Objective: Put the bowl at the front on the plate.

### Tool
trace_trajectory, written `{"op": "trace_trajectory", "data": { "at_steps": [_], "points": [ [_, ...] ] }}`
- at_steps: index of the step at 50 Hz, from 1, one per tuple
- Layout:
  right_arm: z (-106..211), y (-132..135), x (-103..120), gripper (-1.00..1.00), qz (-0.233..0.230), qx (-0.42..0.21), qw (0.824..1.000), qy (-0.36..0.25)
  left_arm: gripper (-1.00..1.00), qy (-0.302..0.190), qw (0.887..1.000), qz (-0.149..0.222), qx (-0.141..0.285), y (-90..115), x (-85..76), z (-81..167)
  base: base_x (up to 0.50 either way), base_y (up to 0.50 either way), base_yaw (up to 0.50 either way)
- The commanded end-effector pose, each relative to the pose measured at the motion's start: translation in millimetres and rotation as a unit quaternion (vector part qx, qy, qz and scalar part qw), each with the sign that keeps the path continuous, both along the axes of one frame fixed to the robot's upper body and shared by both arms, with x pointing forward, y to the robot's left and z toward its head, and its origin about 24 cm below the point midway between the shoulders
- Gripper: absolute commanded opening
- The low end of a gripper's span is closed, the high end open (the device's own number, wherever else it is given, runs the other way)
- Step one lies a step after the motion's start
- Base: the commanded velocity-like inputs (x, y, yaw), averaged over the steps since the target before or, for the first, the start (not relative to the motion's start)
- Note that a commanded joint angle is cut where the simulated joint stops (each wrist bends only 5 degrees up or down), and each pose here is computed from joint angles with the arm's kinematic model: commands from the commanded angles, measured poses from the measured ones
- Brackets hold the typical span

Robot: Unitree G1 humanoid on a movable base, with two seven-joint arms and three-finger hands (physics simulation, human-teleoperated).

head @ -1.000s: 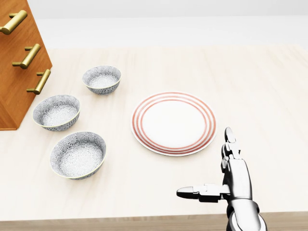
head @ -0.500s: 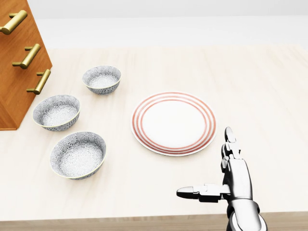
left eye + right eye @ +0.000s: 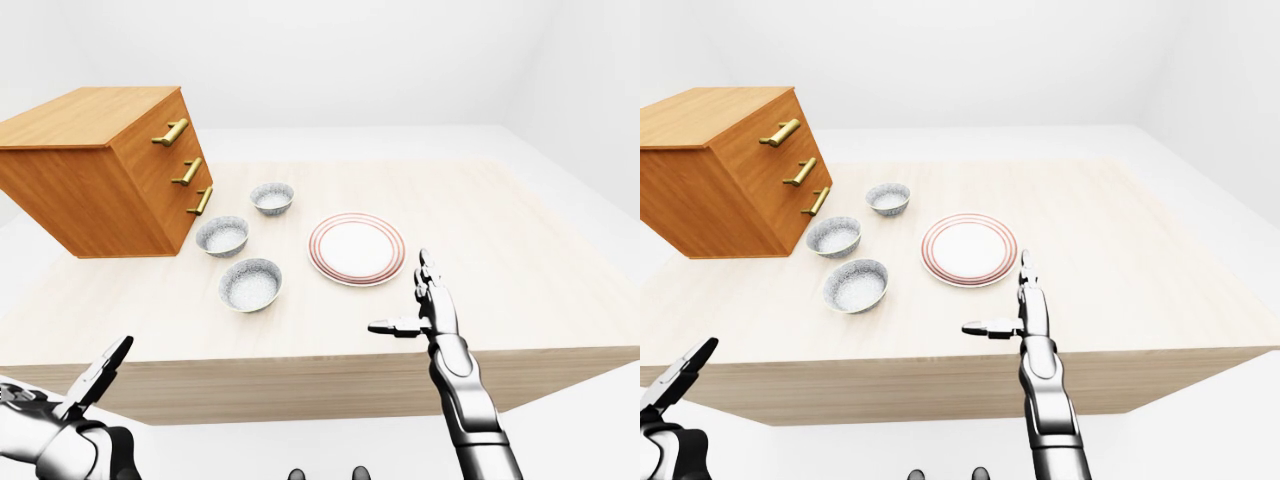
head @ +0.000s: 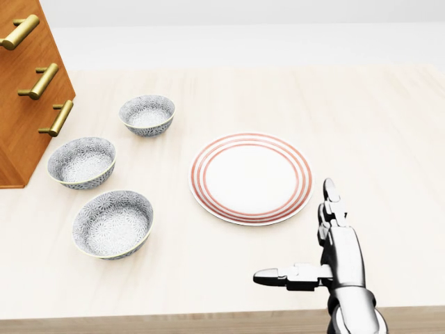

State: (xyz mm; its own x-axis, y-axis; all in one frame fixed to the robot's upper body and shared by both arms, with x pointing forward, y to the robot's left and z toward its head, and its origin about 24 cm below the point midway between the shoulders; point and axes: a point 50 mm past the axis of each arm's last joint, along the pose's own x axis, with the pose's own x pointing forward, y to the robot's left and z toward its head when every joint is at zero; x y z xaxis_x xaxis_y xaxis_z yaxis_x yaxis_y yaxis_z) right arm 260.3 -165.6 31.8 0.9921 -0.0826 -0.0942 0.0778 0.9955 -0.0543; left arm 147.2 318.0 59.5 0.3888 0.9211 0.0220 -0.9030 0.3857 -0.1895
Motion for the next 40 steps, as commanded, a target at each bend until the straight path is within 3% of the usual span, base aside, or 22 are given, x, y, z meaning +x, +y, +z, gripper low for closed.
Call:
{"op": "trace_trajectory", "data": {
  "at_steps": [1,10,22,40],
  "points": [
    [21.4,7.4,6.4,1.00,0.020,-0.011,0.999,-0.044,1.00,0.005,1.000,-0.005,-0.008,1.4,3.3,-0.1,0.00,0.00,0.00],
    [66.3,23.4,24.7,1.00,0.047,-0.026,0.990,-0.130,1.00,0.005,1.000,-0.005,-0.007,0.5,4.0,-3.8,0.00,0.00,0.00],
    [76.7,31.0,35.1,1.00,0.059,-0.008,0.988,-0.146,1.00,0.003,1.000,-0.003,-0.005,-0.3,0.4,-0.9,0.00,0.00,0.00],
    [79.0,34.8,40.3,1.00,0.062,-0.010,0.987,-0.147,1.00,0.001,1.000,-0.004,-0.005,0.0,1.6,-1.8,0.44,-0.04,0.00]
  ]
}}
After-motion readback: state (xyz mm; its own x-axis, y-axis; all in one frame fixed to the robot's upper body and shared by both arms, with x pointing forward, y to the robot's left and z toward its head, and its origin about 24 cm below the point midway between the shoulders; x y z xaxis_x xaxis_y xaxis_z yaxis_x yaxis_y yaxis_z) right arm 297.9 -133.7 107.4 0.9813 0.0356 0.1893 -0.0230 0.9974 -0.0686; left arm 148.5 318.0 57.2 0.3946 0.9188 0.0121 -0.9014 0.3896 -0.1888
